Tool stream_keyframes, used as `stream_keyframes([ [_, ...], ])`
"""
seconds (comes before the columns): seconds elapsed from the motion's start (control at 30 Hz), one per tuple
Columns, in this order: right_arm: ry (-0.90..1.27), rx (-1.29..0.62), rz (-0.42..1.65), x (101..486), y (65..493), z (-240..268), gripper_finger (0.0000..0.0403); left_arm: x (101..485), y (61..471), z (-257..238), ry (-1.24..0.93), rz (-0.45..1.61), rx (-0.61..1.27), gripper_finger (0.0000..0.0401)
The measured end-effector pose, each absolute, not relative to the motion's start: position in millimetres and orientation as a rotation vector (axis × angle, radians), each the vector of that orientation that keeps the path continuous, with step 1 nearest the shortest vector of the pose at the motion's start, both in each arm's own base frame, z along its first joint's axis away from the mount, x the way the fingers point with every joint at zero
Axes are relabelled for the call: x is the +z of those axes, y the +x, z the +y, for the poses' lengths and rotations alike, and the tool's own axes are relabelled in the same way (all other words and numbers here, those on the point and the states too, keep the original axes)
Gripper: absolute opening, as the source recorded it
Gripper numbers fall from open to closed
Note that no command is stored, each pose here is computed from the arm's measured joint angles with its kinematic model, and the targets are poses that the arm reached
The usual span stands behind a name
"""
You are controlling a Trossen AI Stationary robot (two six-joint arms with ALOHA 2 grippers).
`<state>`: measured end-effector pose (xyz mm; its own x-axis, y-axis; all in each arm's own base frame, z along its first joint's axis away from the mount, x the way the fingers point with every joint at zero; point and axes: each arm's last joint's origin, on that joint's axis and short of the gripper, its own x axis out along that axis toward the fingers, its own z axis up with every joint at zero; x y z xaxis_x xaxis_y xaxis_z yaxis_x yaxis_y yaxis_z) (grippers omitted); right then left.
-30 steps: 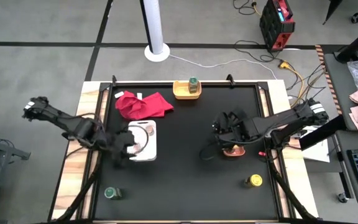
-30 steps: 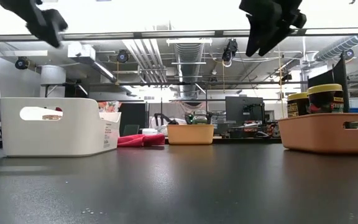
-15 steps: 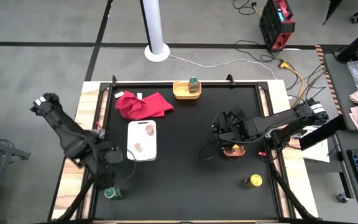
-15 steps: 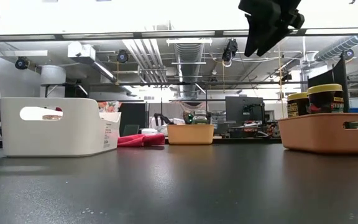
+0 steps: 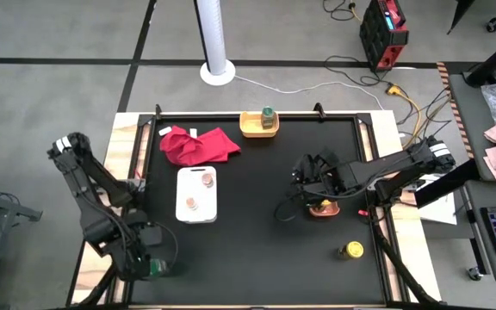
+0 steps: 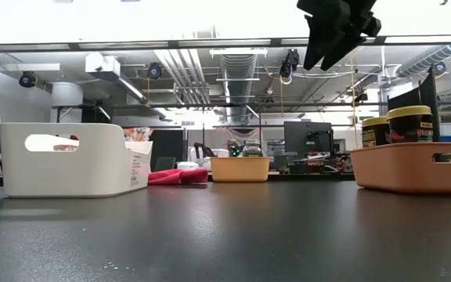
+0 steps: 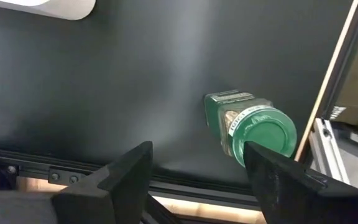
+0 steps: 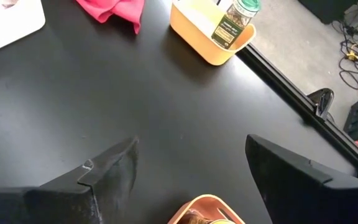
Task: Sort spices by type
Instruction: Put the green seasoning bottle into the yellow bin
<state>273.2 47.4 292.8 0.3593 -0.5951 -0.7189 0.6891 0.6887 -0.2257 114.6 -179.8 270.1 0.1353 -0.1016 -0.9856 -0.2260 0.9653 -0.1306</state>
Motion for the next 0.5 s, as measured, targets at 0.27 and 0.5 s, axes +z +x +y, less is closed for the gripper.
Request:
stream_keyframes([
  [0.27,0.114,-0.824,0.873,292.9,273.5,47.5,0.0279,267.9,117.7,-185.2,-0.285,1.440,0.080,0.0236],
  [0.5,0.114,-0.822,0.871,292.9,274.0,47.6,0.0281,268.6,117.7,-187.9,-0.364,1.476,0.080,0.0286],
])
